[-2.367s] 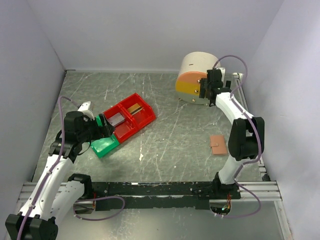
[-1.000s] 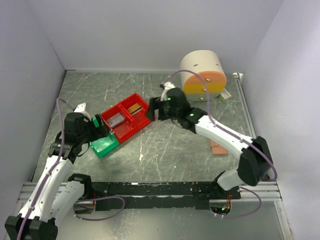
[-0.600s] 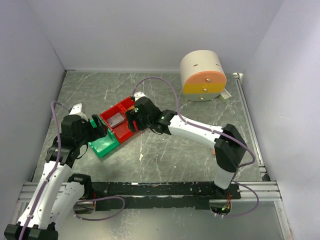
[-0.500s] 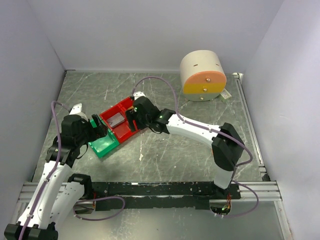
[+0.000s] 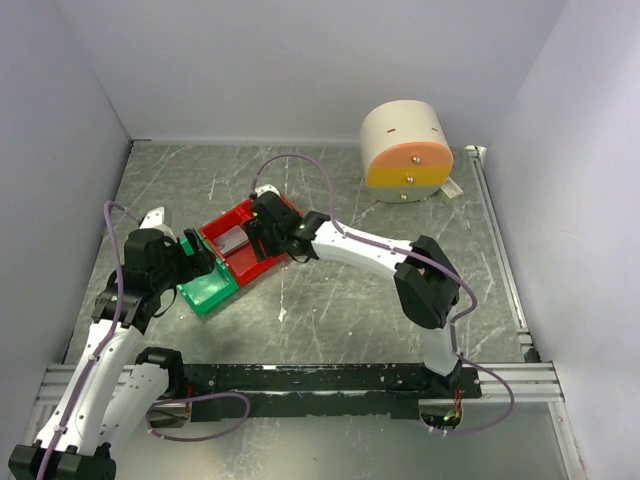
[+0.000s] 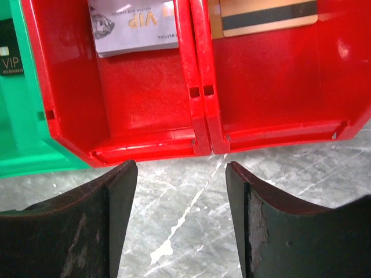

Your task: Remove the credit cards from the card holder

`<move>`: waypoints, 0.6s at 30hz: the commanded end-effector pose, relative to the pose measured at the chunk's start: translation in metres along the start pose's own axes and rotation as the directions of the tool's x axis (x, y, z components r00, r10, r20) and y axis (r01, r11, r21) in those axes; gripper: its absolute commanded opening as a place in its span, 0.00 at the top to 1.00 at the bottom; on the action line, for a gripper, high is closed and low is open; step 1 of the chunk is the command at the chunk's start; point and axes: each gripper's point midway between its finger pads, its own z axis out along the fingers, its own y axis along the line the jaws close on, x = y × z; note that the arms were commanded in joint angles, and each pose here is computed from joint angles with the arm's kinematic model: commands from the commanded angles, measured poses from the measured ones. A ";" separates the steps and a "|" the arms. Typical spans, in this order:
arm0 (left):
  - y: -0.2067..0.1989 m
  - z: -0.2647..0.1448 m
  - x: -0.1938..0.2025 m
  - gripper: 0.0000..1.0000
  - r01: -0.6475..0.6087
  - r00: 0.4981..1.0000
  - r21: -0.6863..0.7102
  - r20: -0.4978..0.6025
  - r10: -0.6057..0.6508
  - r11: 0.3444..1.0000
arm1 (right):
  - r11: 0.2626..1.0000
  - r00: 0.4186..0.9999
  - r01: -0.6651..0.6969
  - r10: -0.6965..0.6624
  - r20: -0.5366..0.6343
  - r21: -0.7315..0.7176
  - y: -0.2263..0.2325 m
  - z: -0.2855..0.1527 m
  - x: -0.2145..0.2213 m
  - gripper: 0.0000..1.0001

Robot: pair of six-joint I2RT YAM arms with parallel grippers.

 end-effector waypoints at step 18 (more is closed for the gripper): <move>-0.005 -0.005 -0.013 0.05 0.004 1.000 0.004 0.025 -0.004 1.000 | 0.979 0.994 0.109 -0.110 -0.008 0.171 -0.012 0.057 -0.021 0.56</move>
